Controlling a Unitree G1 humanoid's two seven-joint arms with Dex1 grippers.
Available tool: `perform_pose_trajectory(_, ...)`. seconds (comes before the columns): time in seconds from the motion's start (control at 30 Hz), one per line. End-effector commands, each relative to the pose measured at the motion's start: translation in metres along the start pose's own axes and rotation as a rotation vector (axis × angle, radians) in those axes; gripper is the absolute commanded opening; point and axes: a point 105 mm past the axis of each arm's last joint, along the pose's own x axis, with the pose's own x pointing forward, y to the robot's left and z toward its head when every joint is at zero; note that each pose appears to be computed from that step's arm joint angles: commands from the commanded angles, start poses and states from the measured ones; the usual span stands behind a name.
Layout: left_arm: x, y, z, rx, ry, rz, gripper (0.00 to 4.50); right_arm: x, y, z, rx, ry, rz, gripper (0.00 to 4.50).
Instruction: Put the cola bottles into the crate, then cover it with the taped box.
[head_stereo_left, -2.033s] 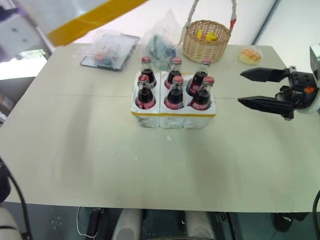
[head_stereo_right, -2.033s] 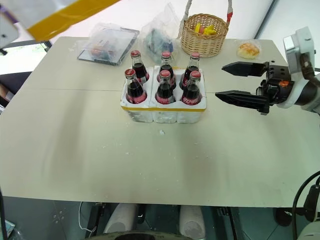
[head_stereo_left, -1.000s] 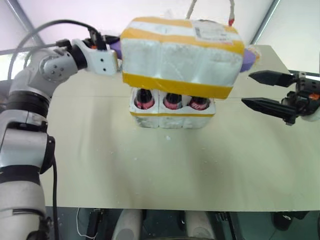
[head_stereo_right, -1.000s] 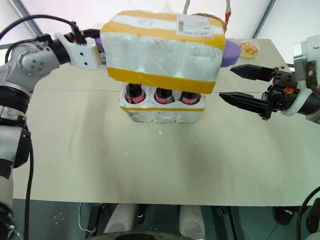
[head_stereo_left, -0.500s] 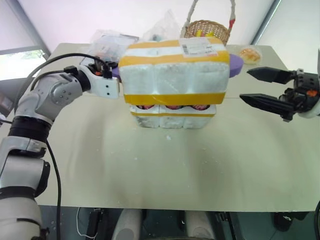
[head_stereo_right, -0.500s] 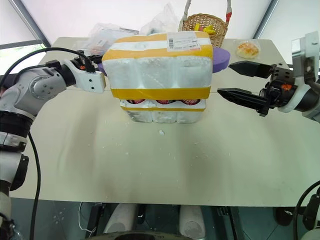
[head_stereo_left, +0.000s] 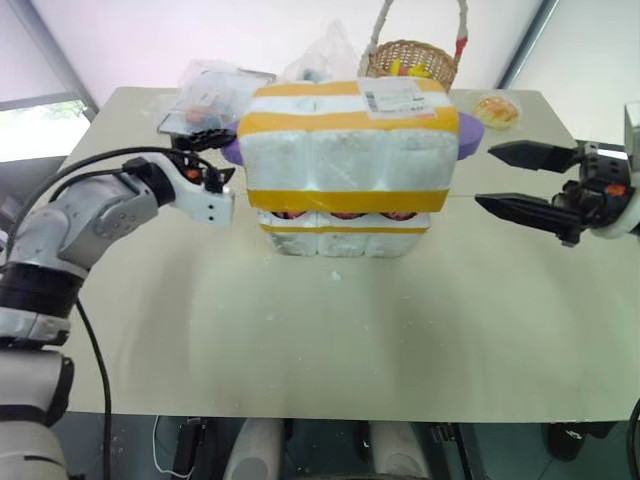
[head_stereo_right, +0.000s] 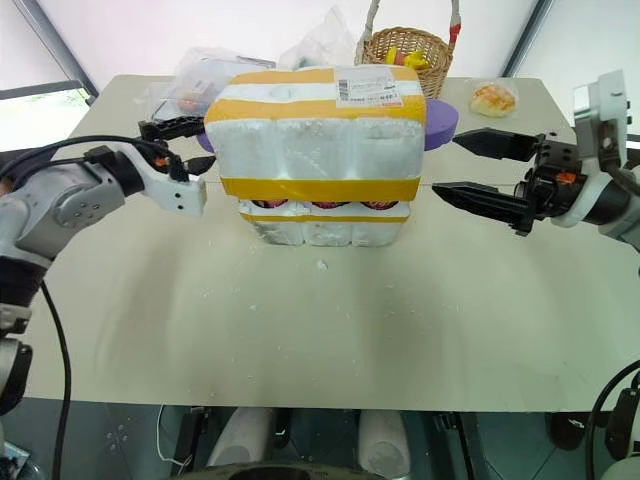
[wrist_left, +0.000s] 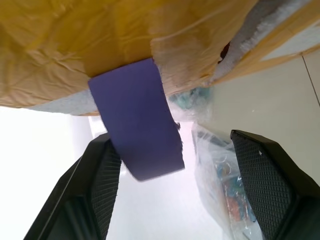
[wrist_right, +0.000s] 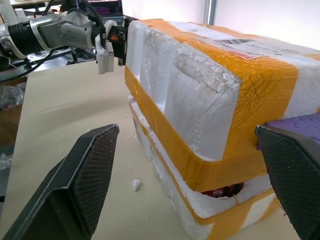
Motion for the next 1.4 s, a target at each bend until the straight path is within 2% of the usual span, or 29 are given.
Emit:
perform_pose_trajectory(0.03, -0.014, 0.027, -0.003, 0.036, 0.012, 0.102, 3.60, 0.002, -0.001, 0.009, -0.050, -0.025, 0.012, 4.50)
perform_pose_trajectory(0.17, -0.018, 0.028, -0.008, 0.047, 0.040, 0.090, 3.60, 0.007, -0.005, 0.009, -0.050, -0.031, 0.028, 4.50)
perform_pose_trajectory(0.33, -0.008, 0.028, -0.016, 0.040, 0.058, 0.080, 3.60, 0.011, -0.007, 0.012, -0.055, -0.051, 0.041, 4.50)
perform_pose_trajectory(0.57, 0.017, 0.024, -0.011, 0.008, 0.011, 0.065, 3.60, 0.006, -0.005, 0.014, -0.055, -0.059, 0.025, 4.50)
perform_pose_trajectory(0.8, 0.028, 0.016, -0.006, 0.003, -0.031, 0.037, 3.60, -0.009, 0.005, 0.017, -0.054, -0.023, 0.024, 4.50)
perform_pose_trajectory(0.9, 0.030, 0.017, -0.005, 0.012, -0.045, 0.037, 2.72, -0.011, 0.009, 0.019, -0.058, -0.019, 0.027, 4.50)
perform_pose_trajectory(0.97, 0.030, 0.019, -0.003, 0.045, -0.056, 0.042, 1.78, -0.009, 0.009, 0.019, -0.056, -0.020, 0.025, 4.50)
perform_pose_trajectory(1.0, 0.029, 0.021, -0.001, 0.074, -0.062, 0.046, 1.14, -0.009, 0.010, 0.018, -0.055, -0.021, 0.025, 4.50)
perform_pose_trajectory(1.07, 0.029, 0.026, 0.001, 0.137, -0.066, 0.058, 0.49, -0.007, 0.010, 0.017, -0.051, -0.024, 0.024, 4.50)
perform_pose_trajectory(1.4, 0.019, 0.028, 0.011, 0.339, -0.048, 0.087, 0.46, -0.001, 0.008, 0.014, -0.034, -0.051, 0.024, 4.50)
